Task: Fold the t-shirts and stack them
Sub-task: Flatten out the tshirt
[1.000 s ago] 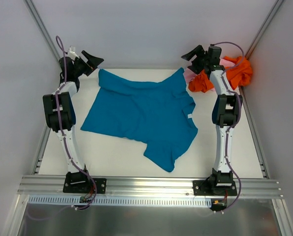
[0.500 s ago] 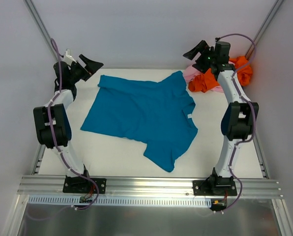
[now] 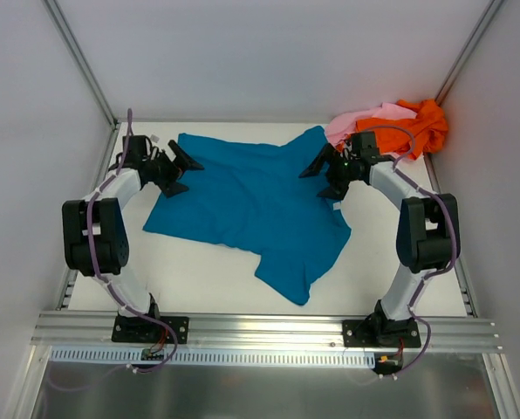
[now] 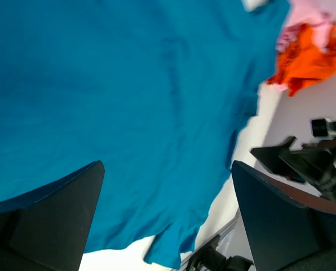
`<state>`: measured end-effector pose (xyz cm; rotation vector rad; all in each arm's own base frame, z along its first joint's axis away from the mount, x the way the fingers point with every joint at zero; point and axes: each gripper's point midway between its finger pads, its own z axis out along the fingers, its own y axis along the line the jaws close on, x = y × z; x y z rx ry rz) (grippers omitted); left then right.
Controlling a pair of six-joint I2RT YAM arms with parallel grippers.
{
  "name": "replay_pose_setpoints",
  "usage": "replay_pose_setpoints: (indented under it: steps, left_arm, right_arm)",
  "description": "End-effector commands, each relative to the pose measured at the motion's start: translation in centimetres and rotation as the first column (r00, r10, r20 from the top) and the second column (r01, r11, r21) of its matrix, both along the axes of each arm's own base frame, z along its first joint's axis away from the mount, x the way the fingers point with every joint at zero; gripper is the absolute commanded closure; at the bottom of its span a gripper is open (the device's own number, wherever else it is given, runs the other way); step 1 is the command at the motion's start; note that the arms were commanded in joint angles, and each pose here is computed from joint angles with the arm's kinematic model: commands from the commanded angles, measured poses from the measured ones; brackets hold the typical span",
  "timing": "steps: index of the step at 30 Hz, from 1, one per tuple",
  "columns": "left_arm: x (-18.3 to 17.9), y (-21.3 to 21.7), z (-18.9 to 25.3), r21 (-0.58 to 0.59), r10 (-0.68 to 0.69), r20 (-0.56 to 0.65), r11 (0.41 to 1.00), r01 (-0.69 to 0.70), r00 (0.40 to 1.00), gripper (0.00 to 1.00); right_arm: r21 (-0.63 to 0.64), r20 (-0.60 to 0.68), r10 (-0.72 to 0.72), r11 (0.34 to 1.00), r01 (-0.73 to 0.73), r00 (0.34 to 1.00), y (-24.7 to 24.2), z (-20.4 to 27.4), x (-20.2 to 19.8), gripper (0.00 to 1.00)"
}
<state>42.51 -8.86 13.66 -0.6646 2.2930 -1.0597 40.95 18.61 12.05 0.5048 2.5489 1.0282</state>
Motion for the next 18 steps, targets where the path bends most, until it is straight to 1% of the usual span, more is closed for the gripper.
replay_pose_setpoints:
  steps: [1,4,6,8,9,11,16,18]
  left_arm:
    - [-1.7,-0.4,-3.1,0.068,-0.005,-0.186,0.997,0.019,0.982,0.01]
    - [-2.2,-0.7,-4.6,0.115,0.002,-0.260,0.993,0.029,0.965,0.01]
    - [-2.6,-1.2,-5.7,0.149,-0.017,-0.316,0.987,0.067,0.948,0.01]
    - [-3.2,-0.6,-6.7,0.188,-0.006,-0.366,0.979,0.081,0.931,0.01]
    - [-3.6,-1.7,-7.2,0.205,-0.027,-0.381,0.972,0.113,0.924,0.01]
    - [-4.2,-1.6,-8.1,0.229,-0.017,-0.423,0.965,0.125,0.906,0.01]
    - [-5.7,-1.7,-9.9,0.284,-0.019,-0.491,0.941,0.181,0.871,0.01]
    - [-6.5,-1.6,-10.4,0.297,-0.013,-0.508,0.936,0.189,0.861,0.01]
  right_arm:
    - [0.022,-0.002,0.056,0.998,-0.056,0.998,0.6,0.9,-1.3,0.00]
    - [0.016,-0.038,0.070,0.997,-0.069,0.997,0.6,-0.3,-2.0,0.00]
    - [0.019,-0.078,0.082,0.997,-0.081,0.994,0.7,-1.5,-2.5,0.00]
    - [0.012,-0.128,0.089,0.996,-0.088,0.988,0.8,-2.6,-3.2,0.00]
    - [0.007,-0.158,0.093,0.996,-0.093,0.983,0.8,-3.6,-3.7,0.01]
    - [0.008,-0.207,0.104,0.995,-0.104,0.973,1.0,-5.1,-4.5,0.00]
    - [0.001,-0.324,0.133,0.990,-0.141,0.937,1.6,-8.5,-7.3,0.01]
    - [-0.004,-0.348,0.135,0.989,-0.146,0.928,1.6,-9.2,-8.0,0.00]
